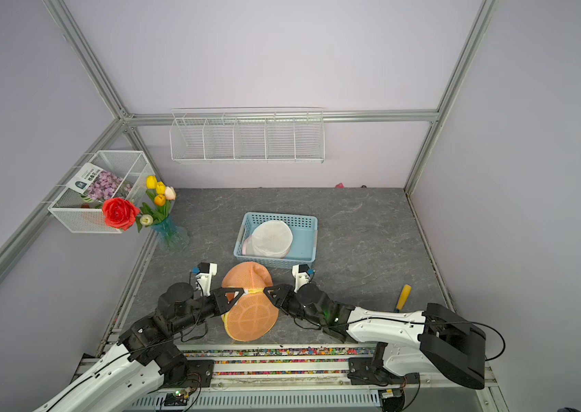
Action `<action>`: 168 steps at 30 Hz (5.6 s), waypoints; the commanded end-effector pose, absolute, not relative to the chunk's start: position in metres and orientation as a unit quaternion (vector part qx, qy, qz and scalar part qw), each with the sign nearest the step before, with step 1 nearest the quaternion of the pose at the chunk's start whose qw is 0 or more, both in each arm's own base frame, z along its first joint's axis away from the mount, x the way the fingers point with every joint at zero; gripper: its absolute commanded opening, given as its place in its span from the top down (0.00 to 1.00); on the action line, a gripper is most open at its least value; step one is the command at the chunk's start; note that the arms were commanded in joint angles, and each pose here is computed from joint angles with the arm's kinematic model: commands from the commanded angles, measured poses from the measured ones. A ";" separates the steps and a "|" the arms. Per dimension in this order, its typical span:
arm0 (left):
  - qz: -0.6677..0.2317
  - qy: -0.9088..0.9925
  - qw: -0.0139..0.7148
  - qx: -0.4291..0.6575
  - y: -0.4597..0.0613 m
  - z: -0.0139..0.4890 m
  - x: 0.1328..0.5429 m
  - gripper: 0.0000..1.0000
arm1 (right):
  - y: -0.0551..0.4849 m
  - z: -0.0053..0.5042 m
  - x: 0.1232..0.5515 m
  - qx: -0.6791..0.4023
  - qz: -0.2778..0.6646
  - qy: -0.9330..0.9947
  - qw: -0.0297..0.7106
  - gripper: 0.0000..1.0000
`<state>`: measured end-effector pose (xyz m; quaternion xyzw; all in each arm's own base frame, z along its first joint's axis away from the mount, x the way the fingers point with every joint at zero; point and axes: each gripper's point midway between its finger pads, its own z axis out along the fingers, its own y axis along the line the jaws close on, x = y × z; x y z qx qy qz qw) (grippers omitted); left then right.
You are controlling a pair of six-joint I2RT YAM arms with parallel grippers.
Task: Turn the laundry bag inside out
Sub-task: Zip the zipper on the laundry bag.
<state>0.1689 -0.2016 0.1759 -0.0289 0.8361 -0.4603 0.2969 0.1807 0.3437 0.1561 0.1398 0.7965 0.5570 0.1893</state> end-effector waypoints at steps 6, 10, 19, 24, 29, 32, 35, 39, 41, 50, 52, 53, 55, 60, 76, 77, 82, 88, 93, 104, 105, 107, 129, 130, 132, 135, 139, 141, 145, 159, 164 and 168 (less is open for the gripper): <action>-0.469 0.831 0.298 -0.028 -0.203 0.177 0.168 1.00 | 0.346 0.157 0.181 0.143 0.563 0.792 0.190 0.78; -0.470 0.830 0.298 -0.027 -0.204 0.177 0.168 1.00 | 0.341 0.152 0.181 0.147 0.554 0.797 0.193 0.86; -0.467 0.831 0.299 -0.031 -0.202 0.177 0.168 1.00 | 0.323 0.135 0.182 0.164 0.523 0.812 0.202 1.00; -0.463 0.830 0.308 -0.042 -0.196 0.178 0.169 1.00 | 0.298 0.119 0.179 0.176 0.486 0.831 0.205 1.00; -0.466 0.822 0.322 -0.053 -0.191 0.181 0.171 1.00 | 0.272 0.097 0.171 0.192 0.447 0.851 0.197 1.00; -0.470 0.819 0.325 -0.055 -0.191 0.181 0.171 1.00 | 0.258 0.081 0.164 0.203 0.428 0.861 0.186 1.00; -0.476 0.817 0.321 -0.055 -0.194 0.180 0.171 1.00 | 0.246 0.070 0.159 0.213 0.410 0.869 0.180 1.00; -0.481 0.821 0.304 -0.040 -0.202 0.175 0.168 1.00 | 0.240 0.072 0.164 0.203 0.398 0.871 0.203 1.00; -0.473 0.836 0.278 -0.021 -0.208 0.170 0.164 1.00 | 0.249 0.083 0.172 0.176 0.413 0.869 0.207 1.00; -0.467 0.835 0.289 -0.007 -0.205 0.180 0.162 1.00 | 0.282 0.133 0.190 0.093 0.459 0.848 0.247 0.83; -0.479 0.826 0.296 -0.005 -0.205 0.184 0.161 1.00 | 0.286 0.143 0.190 0.092 0.481 0.834 0.254 0.55; -0.478 0.827 0.295 -0.009 -0.205 0.182 0.161 1.00 | 0.287 0.143 0.189 0.098 0.485 0.831 0.254 0.48; -0.481 0.828 0.287 -0.012 -0.206 0.182 0.160 1.00 | 0.290 0.141 0.189 0.112 0.500 0.822 0.249 0.41; -0.483 0.826 0.289 -0.026 -0.204 0.185 0.162 1.00 | 0.298 0.132 0.191 0.156 0.557 0.782 0.234 0.37; -0.483 0.812 0.313 -0.097 -0.192 0.197 0.177 1.00 | 0.340 0.148 0.178 0.199 0.650 0.696 0.233 0.35; -0.475 0.815 0.317 -0.097 -0.189 0.199 0.177 1.00 | 0.339 0.149 0.178 0.200 0.653 0.692 0.235 0.36; -0.436 0.839 0.318 -0.071 -0.185 0.197 0.175 1.00 | 0.334 0.159 0.179 0.194 0.664 0.676 0.254 0.40; -0.422 0.848 0.320 -0.034 -0.185 0.193 0.170 1.00 | 0.325 0.179 0.173 0.153 0.663 0.675 0.286 0.42; -0.433 0.842 0.321 -0.009 -0.193 0.194 0.168 1.00 | 0.305 0.163 0.168 0.092 0.565 0.751 0.329 0.44; -0.431 0.848 0.303 0.064 -0.209 0.205 0.162 1.00 | 0.254 0.166 0.171 -0.092 0.296 0.873 0.377 0.33; -0.428 0.849 0.302 0.065 -0.209 0.206 0.163 1.00 | 0.259 0.165 0.168 -0.110 0.299 0.873 0.370 0.35; -0.424 0.850 0.304 0.070 -0.208 0.208 0.163 1.00 | 0.275 0.166 0.164 -0.139 0.324 0.861 0.367 0.41; -0.438 0.844 0.303 0.063 -0.210 0.210 0.162 1.00 | 0.310 0.151 0.159 -0.109 0.482 0.829 0.260 0.49; -0.439 0.843 0.304 0.064 -0.211 0.211 0.162 1.00 | 0.310 0.149 0.160 -0.109 0.482 0.830 0.258 0.50; -0.439 0.843 0.303 0.062 -0.211 0.210 0.162 1.00 | 0.311 0.145 0.161 -0.106 0.487 0.830 0.252 0.51; -0.441 0.843 0.302 0.061 -0.211 0.210 0.162 1.00 | 0.316 0.143 0.159 -0.109 0.497 0.826 0.243 0.52; -0.443 0.842 0.302 0.061 -0.211 0.211 0.161 1.00 | 0.320 0.143 0.160 -0.107 0.503 0.823 0.240 0.58; -0.442 0.842 0.303 0.060 -0.210 0.211 0.162 1.00 | 0.320 0.143 0.160 -0.106 0.504 0.823 0.241 0.61; -0.443 0.841 0.304 0.057 -0.210 0.212 0.162 1.00 | 0.319 0.140 0.159 -0.103 0.504 0.825 0.235 0.62; -0.457 0.835 0.301 0.054 -0.214 0.213 0.162 1.00 | 0.319 0.130 0.156 -0.088 0.525 0.816 0.225 0.68; -0.461 0.834 0.299 0.052 -0.215 0.212 0.162 1.00 | 0.325 0.133 0.158 -0.089 0.536 0.808 0.227 0.73; -0.462 0.834 0.298 0.049 -0.215 0.211 0.162 1.00 | 0.327 0.133 0.160 -0.089 0.538 0.807 0.228 0.85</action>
